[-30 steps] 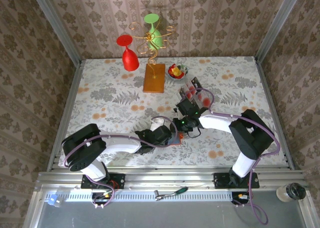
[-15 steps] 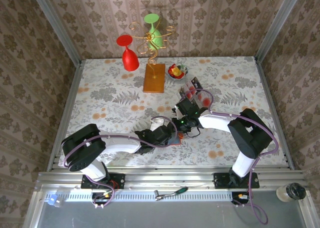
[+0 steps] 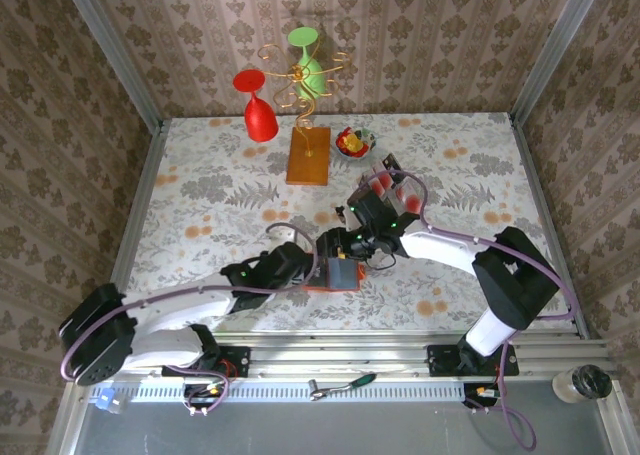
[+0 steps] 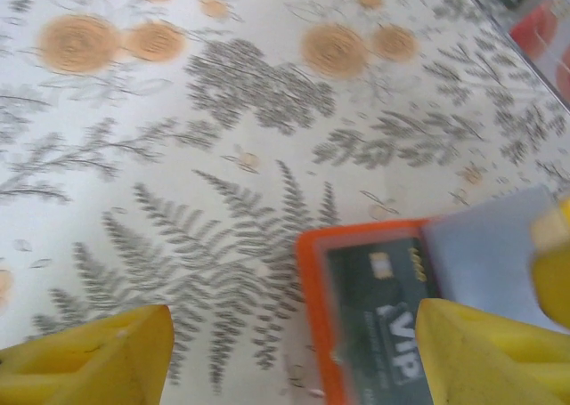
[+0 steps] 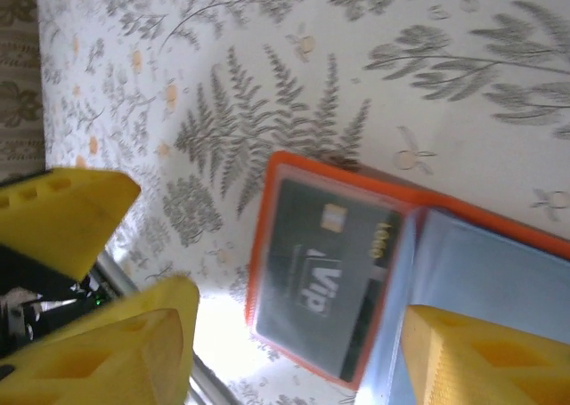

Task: Put the credit cards into the card holder
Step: Flip over the card slot on the card holder, then press the card holder at the center of the table.

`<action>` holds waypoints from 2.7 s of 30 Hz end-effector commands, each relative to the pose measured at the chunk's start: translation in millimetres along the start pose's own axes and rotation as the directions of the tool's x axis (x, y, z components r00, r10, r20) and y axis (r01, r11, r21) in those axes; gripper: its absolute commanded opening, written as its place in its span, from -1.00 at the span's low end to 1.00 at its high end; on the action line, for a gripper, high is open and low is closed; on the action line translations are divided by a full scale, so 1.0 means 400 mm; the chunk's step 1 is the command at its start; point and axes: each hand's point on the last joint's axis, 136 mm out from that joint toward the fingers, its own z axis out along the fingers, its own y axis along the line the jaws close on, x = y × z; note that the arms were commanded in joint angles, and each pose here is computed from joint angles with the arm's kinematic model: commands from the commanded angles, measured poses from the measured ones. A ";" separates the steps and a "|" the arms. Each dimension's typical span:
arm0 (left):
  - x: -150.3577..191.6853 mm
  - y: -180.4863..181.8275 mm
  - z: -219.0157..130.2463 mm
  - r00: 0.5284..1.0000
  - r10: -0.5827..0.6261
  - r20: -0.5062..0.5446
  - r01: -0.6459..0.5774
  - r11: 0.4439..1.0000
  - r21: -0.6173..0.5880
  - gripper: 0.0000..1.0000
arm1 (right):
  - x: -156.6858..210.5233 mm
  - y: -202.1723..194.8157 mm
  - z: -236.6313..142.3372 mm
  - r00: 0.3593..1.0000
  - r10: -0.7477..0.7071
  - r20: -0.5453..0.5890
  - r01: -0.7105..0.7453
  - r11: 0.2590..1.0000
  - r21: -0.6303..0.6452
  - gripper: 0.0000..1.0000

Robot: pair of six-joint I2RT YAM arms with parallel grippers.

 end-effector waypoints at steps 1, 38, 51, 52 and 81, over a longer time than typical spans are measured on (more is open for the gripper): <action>-0.012 0.063 -0.019 0.998 -0.045 0.034 0.047 0.998 -0.048 0.47 | 0.041 0.024 0.038 0.997 0.006 -0.080 -0.006 1.000 -0.005 0.38; 0.072 0.042 0.006 0.999 -0.029 -0.028 0.030 0.999 0.028 0.47 | 0.012 -0.038 0.094 0.995 0.101 -0.021 -0.100 0.993 0.056 -0.45; 0.078 0.013 0.037 0.998 0.016 -0.060 -0.015 1.000 0.028 0.48 | 0.023 -0.083 0.128 0.992 0.106 -0.071 -0.098 0.989 0.108 -0.69; 0.079 0.013 0.038 0.998 0.018 -0.061 -0.016 1.000 0.027 0.48 | 0.022 -0.084 0.130 0.992 0.106 -0.074 -0.098 0.989 0.109 -0.69; 0.150 0.028 0.073 0.988 0.069 -0.139 -0.076 0.996 -0.041 0.48 | -0.013 -0.081 0.073 0.997 0.047 -0.054 -0.038 0.988 0.152 -0.67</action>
